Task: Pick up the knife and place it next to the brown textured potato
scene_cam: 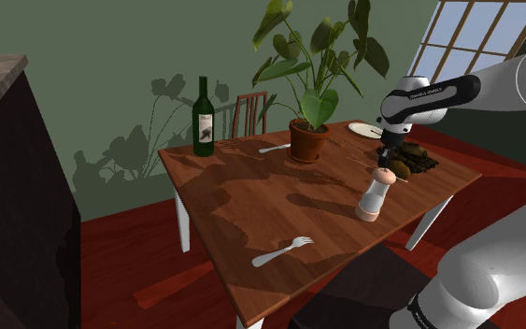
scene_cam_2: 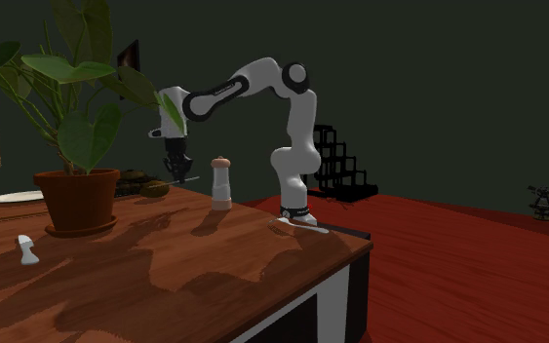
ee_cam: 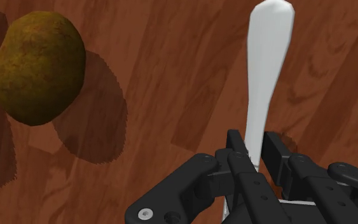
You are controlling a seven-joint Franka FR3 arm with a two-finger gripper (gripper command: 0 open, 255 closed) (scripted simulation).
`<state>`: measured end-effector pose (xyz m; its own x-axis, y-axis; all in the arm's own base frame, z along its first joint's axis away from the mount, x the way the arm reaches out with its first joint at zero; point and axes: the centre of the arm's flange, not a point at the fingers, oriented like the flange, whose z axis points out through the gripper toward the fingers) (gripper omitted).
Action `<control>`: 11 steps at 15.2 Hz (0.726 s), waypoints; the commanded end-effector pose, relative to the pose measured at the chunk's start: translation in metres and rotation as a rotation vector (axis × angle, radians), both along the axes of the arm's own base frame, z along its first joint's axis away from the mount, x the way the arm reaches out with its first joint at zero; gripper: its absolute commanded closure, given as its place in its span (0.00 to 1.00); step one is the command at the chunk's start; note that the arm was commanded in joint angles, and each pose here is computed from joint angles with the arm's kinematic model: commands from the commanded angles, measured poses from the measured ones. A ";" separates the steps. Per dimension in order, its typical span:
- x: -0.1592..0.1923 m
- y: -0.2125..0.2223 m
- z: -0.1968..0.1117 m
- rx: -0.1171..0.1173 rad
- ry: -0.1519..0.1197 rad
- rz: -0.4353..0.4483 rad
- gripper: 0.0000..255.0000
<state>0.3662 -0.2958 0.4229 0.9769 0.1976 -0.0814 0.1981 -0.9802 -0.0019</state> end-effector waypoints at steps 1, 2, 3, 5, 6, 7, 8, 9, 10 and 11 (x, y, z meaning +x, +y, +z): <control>0.000 0.001 -0.010 0.000 -0.001 0.000 1.00; 0.000 0.001 -0.015 0.000 -0.001 0.000 1.00; 0.000 0.001 -0.021 0.000 -0.001 0.000 1.00; 0.000 0.001 -0.031 0.000 -0.001 0.000 1.00; 0.000 0.001 -0.037 0.000 -0.001 0.000 1.00; 0.000 0.001 -0.042 0.000 -0.001 0.000 1.00; 0.000 0.001 -0.047 0.000 -0.001 0.000 1.00; 0.000 0.001 -0.052 0.000 -0.001 0.000 1.00; 0.000 0.001 -0.058 0.000 -0.001 0.000 1.00; 0.000 0.001 -0.063 0.000 -0.001 0.000 1.00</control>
<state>0.3675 -0.2948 0.3669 0.9769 0.1975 -0.0812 0.1980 -0.9802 -0.0019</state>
